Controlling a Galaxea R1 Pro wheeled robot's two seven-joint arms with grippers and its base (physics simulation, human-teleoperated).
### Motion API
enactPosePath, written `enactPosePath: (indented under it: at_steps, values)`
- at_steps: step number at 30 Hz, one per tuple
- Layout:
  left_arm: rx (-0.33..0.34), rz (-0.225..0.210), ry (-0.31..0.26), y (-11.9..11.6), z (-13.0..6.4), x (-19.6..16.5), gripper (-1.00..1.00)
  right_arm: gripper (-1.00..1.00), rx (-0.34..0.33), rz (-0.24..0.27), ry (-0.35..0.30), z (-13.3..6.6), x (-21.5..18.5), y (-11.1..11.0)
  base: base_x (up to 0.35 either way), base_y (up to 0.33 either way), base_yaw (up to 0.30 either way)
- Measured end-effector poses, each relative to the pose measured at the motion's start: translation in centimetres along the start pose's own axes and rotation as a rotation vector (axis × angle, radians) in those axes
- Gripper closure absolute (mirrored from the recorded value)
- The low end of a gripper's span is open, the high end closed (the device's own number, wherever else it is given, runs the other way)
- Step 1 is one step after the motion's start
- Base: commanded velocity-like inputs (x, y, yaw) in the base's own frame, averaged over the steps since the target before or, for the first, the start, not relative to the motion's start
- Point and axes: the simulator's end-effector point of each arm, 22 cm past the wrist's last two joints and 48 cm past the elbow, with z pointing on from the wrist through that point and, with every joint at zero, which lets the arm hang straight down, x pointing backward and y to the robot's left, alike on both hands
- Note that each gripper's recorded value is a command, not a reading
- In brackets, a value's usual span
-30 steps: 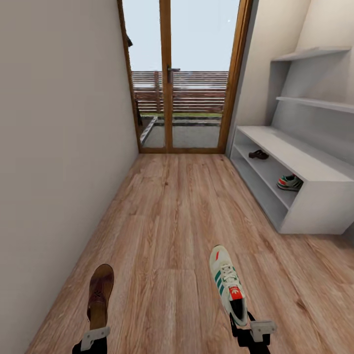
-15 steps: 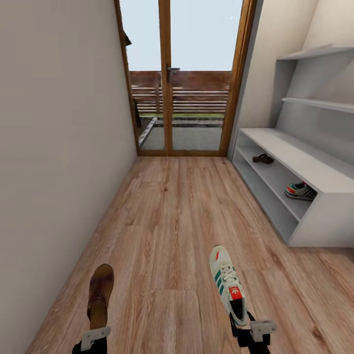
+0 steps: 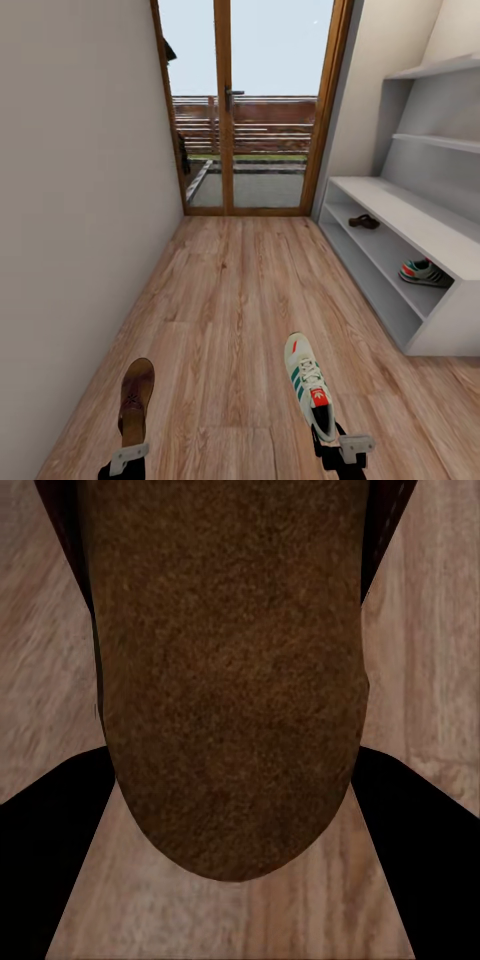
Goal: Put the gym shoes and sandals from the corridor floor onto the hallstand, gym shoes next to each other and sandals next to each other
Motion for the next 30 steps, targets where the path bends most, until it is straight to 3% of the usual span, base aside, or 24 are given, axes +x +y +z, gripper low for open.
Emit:
enactPosePath:
  at_steps: [30]
  values:
    - [0.0, 0.0, 0.0, 0.0, 0.0, 0.0, 1.0, 1.0, 0.0, 0.0, -0.001, 0.03, -0.05, -0.01, 0.339, 0.0, 0.0]
